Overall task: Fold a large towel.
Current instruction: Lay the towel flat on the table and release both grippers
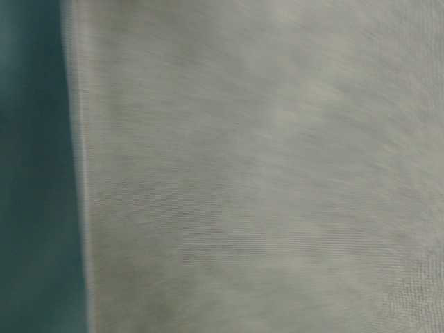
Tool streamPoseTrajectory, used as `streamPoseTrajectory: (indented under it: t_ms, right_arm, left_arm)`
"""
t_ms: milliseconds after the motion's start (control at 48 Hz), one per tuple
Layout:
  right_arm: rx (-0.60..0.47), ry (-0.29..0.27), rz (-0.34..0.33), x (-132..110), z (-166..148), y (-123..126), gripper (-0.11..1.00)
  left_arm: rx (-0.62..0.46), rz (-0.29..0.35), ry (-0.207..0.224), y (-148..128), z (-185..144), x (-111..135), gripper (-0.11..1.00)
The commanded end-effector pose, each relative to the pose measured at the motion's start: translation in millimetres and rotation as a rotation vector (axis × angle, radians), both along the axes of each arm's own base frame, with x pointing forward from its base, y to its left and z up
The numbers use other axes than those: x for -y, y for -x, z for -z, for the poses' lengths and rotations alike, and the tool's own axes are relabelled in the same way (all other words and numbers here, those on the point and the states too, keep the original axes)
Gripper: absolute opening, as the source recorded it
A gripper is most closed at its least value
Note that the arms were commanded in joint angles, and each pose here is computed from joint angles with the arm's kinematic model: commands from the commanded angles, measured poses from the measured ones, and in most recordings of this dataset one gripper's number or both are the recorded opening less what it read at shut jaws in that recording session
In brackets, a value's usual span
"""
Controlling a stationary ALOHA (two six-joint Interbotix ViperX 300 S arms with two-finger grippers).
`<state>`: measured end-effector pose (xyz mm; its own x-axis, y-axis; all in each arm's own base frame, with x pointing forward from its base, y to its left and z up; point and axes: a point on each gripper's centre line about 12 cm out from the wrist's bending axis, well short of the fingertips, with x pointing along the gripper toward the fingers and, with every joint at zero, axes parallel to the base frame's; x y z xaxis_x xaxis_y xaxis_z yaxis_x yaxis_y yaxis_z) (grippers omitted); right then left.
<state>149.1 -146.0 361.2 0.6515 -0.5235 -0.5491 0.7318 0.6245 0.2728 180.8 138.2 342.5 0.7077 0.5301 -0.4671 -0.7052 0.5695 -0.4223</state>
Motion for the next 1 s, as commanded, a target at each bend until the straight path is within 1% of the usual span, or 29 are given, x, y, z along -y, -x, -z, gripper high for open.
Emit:
streamPoseTrajectory:
  t_ms: [0,83,125,250,396,459,521,604,688,792,855,875,938,980]
  right_arm:
    - [-0.067,0.008,0.076,22.1,13.6,6.1,0.02]
    - [-0.102,0.015,0.092,36.6,28.3,0.2,0.02]
    - [-0.110,0.015,0.097,44.1,35.4,-4.1,0.02]
    - [-0.126,0.041,0.111,62.6,46.0,-13.2,0.02]
    - [-0.136,0.085,0.115,76.1,48.5,-20.0,0.02]
    - [-0.131,0.090,0.116,77.5,48.2,-20.9,0.02]
    - [-0.133,0.082,0.116,75.7,49.4,-20.3,0.02]
    - [-0.145,0.064,0.090,63.8,50.0,-19.1,0.02]
    - [-0.155,0.054,0.039,42.4,49.1,-17.9,0.02]
    - [-0.146,0.052,-0.054,6.9,47.2,-15.8,0.02]
    - [-0.143,0.039,-0.105,-11.0,50.7,-13.9,0.02]
    - [-0.141,0.029,-0.119,-16.4,52.4,-13.3,0.02]
    - [-0.150,-0.013,-0.161,-31.8,62.1,-10.4,0.02]
    - [-0.160,-0.047,-0.184,-40.6,70.1,-8.4,0.02]
  left_arm:
    - [-0.017,-0.039,-0.051,3.0,7.2,-16.0,0.04]
    - [-0.036,-0.034,-0.090,-2.4,17.6,-25.5,0.04]
    - [-0.048,-0.026,-0.104,-6.6,23.9,-29.8,0.04]
    - [-0.080,-0.006,-0.143,-21.3,39.2,-44.6,0.04]
    - [-0.118,0.017,-0.162,-35.3,52.2,-56.9,0.04]
    - [-0.133,0.027,-0.163,-39.6,55.2,-59.5,0.04]
    - [-0.133,0.041,-0.161,-42.8,55.6,-56.8,0.04]
    - [-0.123,0.083,-0.160,-47.4,54.8,-42.9,0.04]
    - [-0.114,0.160,-0.153,-51.9,56.0,-17.2,0.04]
    - [-0.114,0.272,-0.142,-54.4,58.1,17.1,0.04]
    - [-0.116,0.333,-0.127,-53.8,60.7,36.2,0.04]
    - [-0.119,0.349,-0.114,-53.3,63.3,42.1,0.04]
    - [-0.129,0.399,-0.084,-51.9,71.0,58.7,0.04]
    - [-0.137,0.439,-0.056,-51.2,79.9,71.9,0.04]
